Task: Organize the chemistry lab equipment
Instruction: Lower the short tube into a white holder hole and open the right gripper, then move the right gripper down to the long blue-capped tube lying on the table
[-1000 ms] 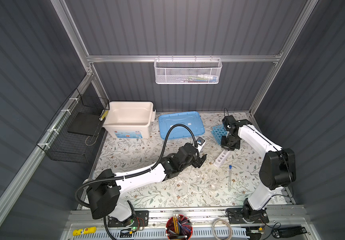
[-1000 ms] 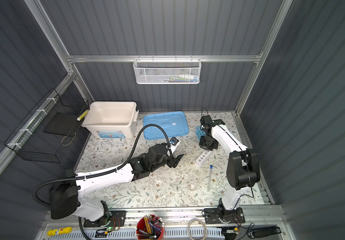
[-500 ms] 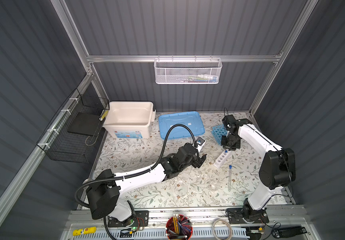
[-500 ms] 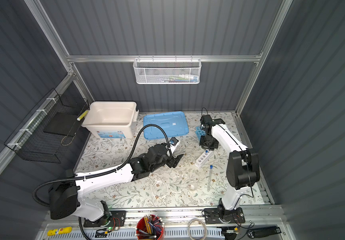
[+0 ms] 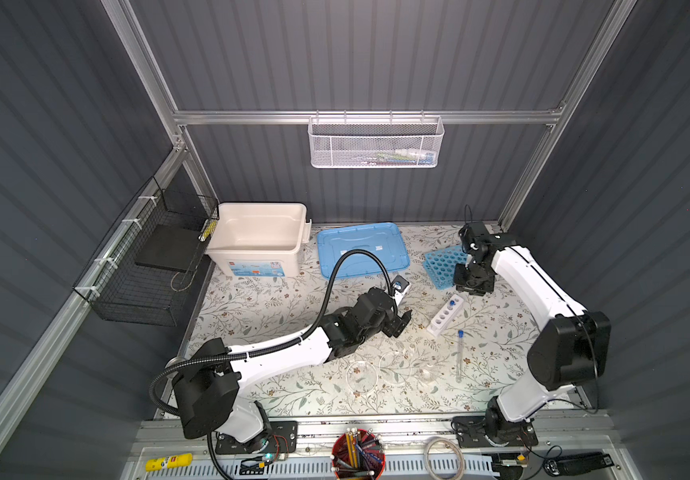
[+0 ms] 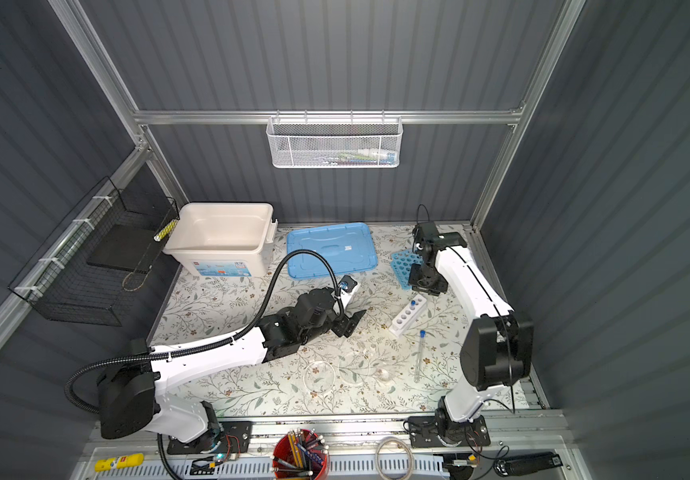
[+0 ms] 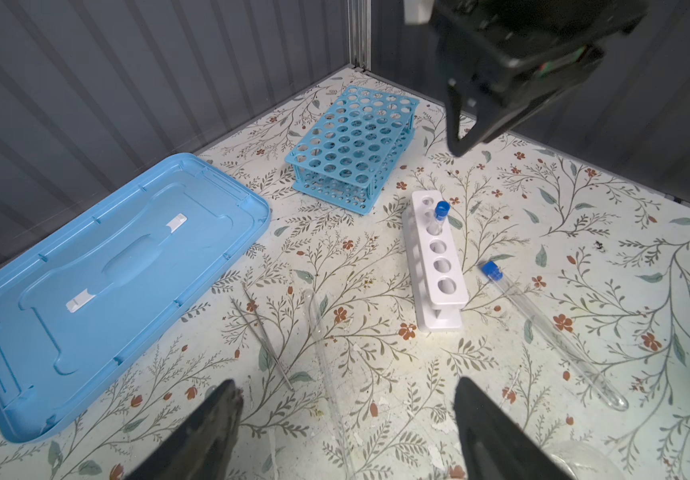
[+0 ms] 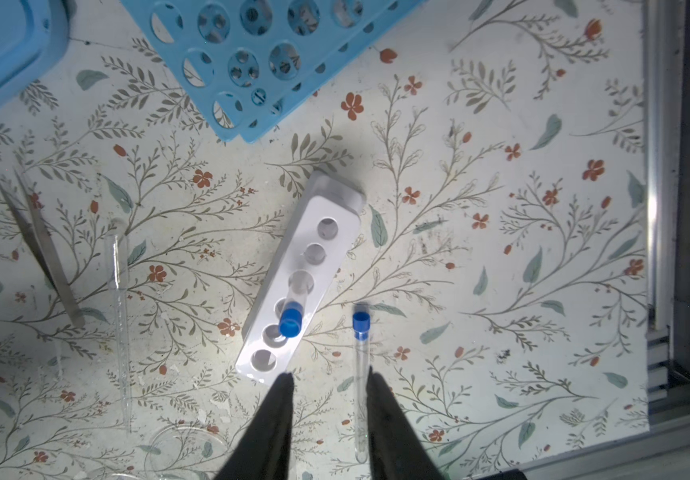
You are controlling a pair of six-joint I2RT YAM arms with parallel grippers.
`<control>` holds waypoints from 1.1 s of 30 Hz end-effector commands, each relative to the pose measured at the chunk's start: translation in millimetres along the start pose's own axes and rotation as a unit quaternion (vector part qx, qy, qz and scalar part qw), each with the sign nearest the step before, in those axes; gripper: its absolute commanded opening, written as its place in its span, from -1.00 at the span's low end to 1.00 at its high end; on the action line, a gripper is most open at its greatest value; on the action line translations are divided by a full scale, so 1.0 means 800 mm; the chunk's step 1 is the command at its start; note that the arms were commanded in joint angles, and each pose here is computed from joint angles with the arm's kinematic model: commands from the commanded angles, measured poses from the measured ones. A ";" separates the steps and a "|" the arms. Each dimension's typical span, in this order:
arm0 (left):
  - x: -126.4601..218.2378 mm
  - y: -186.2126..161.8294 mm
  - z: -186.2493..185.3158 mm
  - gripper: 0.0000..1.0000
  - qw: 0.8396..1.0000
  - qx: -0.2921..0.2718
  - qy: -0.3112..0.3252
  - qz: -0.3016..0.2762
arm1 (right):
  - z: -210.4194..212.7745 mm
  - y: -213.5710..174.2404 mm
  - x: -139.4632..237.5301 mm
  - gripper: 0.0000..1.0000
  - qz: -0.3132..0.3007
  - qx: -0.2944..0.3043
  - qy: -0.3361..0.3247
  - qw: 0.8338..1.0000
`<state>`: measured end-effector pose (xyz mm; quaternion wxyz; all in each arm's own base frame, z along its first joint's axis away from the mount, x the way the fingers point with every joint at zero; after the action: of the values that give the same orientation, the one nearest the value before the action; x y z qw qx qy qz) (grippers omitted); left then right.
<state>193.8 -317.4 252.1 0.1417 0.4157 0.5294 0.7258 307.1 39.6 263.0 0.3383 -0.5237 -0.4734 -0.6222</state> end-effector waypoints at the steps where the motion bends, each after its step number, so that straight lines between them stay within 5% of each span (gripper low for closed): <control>1: 0.012 0.005 -0.001 0.64 1.000 0.011 -0.009 0.005 | -0.022 -0.036 0.013 -0.32 0.017 -0.011 -0.008 1.000; 13: -0.008 -0.002 -0.013 0.64 0.995 0.039 -0.045 0.080 | -0.059 -0.145 -0.036 -0.40 0.076 -0.046 0.026 0.996; 21: -0.011 0.000 -0.021 0.62 0.990 0.060 -0.062 0.115 | -0.052 -0.148 -0.028 -0.37 0.070 -0.054 0.046 0.995; 33: 0.004 0.001 -0.045 0.62 0.987 0.095 -0.077 0.104 | -0.042 -0.132 -0.085 -0.32 0.092 -0.080 0.000 0.993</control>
<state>170.4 -345.0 239.9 0.0640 0.5359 0.5151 0.6659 205.2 37.2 184.8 0.3686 -0.5767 -0.3710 -0.6277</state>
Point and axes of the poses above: each gripper's point midway between its finger pads, its own x axis back along the fingers, its own z axis along the line the jaws close on, y = z × x, the point moved 10 cm from there along x, back along the fingers, and after that the axes turned 2 degrees about -x, right-handed, at the moved point
